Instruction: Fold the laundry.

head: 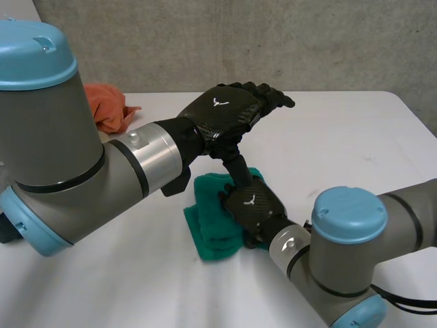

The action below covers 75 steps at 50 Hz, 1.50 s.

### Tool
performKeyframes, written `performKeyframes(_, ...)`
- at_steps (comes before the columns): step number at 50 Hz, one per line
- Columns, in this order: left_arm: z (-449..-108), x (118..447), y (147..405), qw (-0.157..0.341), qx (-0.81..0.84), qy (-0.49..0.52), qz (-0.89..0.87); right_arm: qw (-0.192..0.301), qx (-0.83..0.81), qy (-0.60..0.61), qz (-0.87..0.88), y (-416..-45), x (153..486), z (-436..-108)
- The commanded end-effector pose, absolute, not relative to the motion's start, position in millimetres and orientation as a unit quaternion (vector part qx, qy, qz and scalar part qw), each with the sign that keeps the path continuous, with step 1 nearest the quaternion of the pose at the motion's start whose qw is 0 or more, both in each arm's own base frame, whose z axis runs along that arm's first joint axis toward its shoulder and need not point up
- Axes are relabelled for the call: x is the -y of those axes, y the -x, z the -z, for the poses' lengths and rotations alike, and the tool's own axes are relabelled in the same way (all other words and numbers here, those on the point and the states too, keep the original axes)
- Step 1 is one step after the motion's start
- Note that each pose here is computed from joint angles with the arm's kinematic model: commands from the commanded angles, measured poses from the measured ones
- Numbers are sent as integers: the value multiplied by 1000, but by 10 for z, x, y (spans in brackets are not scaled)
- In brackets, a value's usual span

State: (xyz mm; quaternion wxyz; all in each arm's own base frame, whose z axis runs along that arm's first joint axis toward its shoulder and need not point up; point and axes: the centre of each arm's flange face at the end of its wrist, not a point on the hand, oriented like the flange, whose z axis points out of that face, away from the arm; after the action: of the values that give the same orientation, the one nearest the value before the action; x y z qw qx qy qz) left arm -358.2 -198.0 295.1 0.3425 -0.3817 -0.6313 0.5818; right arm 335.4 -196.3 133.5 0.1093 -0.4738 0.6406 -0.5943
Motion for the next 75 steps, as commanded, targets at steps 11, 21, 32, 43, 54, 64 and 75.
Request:
performKeyframes(11, -3026, 1950, 3576, 344, 624, 382, -589, 138, -770, 305, 543, -2765, 2300, -1692)
performKeyframes(21, -2999, 1948, 3562, 345, 627, 380, -586, 227, -848, 162, 452, -2565, 2378, -1279)
performKeyframes(32, -2997, 1927, 3548, 345, 627, 381, -586, 244, -831, 169, 471, -2707, 2394, -1181)
performKeyframes(43, -2981, 1933, 3519, 344, 630, 378, -585, 243, -825, 190, 474, -2891, 2377, -1078)
performKeyframes(54, -2962, 1917, 3474, 342, 632, 375, -586, 212, -802, 149, 539, -2797, 2702, -1207)
performKeyframes(64, -3044, 1930, 3479, 354, 619, 364, -599, 159, -753, 77, 634, -2395, 3645, -1465)
performKeyframes(75, -3173, 1857, 3455, 360, 606, 362, -610, 10, -724, -55, 688, -1095, 5111, -1437)
